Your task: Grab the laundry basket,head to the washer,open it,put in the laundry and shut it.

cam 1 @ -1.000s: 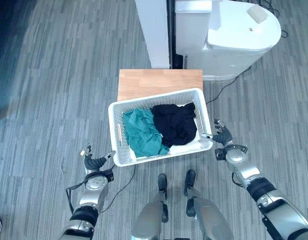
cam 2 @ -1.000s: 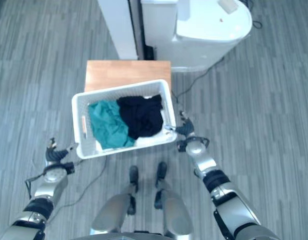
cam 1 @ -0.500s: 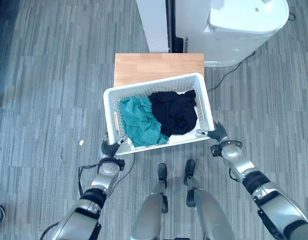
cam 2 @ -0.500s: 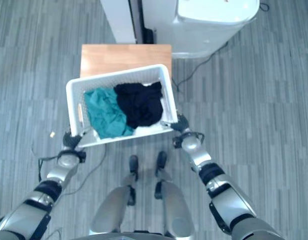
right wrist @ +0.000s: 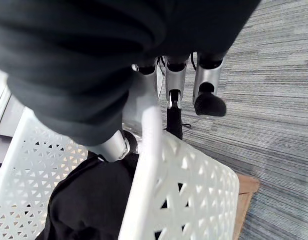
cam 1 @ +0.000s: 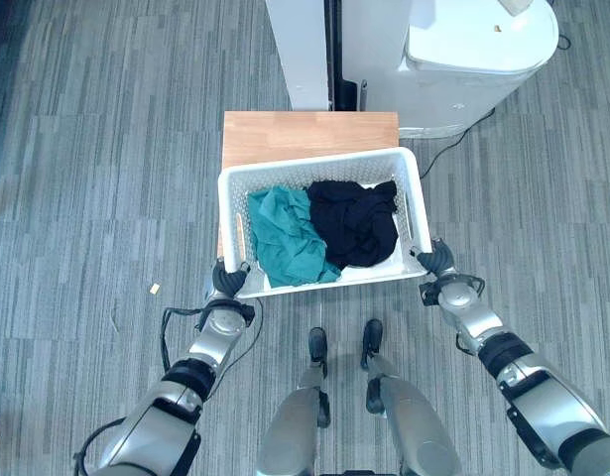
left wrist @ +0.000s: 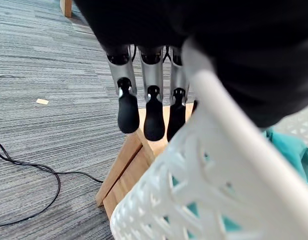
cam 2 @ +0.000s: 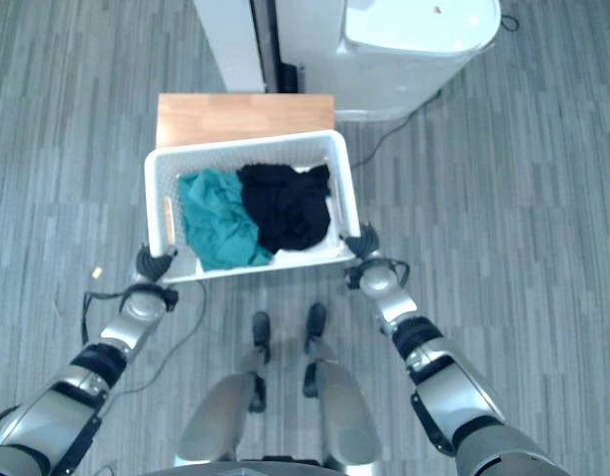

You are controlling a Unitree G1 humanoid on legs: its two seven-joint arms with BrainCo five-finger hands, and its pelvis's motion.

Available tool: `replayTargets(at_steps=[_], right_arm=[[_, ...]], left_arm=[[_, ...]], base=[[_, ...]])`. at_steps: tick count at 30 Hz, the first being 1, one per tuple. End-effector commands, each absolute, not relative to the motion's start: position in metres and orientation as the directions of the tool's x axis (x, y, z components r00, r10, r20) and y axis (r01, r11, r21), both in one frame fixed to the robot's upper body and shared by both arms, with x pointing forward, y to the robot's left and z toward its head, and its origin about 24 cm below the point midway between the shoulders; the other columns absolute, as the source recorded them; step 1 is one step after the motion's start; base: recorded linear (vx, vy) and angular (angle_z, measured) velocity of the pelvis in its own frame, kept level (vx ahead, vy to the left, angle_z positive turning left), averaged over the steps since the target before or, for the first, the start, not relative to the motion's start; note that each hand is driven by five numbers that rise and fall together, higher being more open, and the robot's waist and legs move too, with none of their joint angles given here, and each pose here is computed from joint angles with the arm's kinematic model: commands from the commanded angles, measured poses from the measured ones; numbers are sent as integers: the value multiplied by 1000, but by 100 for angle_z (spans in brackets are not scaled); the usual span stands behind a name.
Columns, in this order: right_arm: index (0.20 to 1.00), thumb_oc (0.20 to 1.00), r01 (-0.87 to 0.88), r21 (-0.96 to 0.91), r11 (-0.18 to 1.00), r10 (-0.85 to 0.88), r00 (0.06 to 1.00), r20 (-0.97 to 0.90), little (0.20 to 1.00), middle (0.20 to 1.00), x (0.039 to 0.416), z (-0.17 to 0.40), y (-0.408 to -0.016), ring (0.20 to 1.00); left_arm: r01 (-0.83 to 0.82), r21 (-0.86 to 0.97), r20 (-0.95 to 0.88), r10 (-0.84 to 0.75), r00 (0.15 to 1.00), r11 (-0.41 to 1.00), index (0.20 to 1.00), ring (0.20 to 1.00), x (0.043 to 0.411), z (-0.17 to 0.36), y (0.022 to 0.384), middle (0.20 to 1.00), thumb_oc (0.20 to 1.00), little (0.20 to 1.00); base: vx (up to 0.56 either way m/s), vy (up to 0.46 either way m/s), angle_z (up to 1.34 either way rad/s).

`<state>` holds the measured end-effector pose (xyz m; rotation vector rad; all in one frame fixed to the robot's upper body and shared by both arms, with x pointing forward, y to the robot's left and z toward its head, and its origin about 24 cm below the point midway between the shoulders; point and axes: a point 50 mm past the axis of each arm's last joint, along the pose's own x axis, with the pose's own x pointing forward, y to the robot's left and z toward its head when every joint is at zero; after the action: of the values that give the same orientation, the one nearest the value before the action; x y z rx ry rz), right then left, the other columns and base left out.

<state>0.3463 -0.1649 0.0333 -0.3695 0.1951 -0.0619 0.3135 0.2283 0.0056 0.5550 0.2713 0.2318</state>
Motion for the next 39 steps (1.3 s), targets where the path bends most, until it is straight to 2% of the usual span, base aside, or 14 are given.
replayTargets(at_steps=[1,10,15,22,31,38,39], right_arm=[[200,200,-95,-289,953,55,988,-143,200,200,325,27,-142,200],[200,200,-61,-328,943,41,997,-67,200,200,281,33,-184,200],[200,200,-27,-329,944,19,999,-29,200,200,263,40,-197,200],[200,200,17,-229,973,-5,999,53,200,200,246,51,-196,200],[200,200,60,-233,971,-44,996,73,200,200,231,55,-210,200],[200,200,60,-233,971,-44,996,73,200,200,231,55,-210,200],[200,200,45,-234,971,-32,998,58,200,200,233,53,-207,200]], left_arm=[[-125,454,-73,177,982,882,200,200,307,21,208,200,200,200],[-51,371,-115,100,988,927,200,200,256,8,211,200,200,200],[-26,346,-140,78,987,938,200,200,241,4,210,200,200,200],[-75,285,-97,107,990,956,200,200,236,14,212,200,200,200],[-31,256,-157,73,985,966,200,200,227,-1,203,200,200,200],[-31,256,-157,73,985,966,200,200,227,-1,203,200,200,200],[-54,198,-160,86,983,979,200,200,223,-3,197,200,200,200]], base=[[67,5,-4],[67,35,-23],[34,52,-50],[1,-55,-103],[122,-178,-124],[47,-40,-39],[806,-319,5]])
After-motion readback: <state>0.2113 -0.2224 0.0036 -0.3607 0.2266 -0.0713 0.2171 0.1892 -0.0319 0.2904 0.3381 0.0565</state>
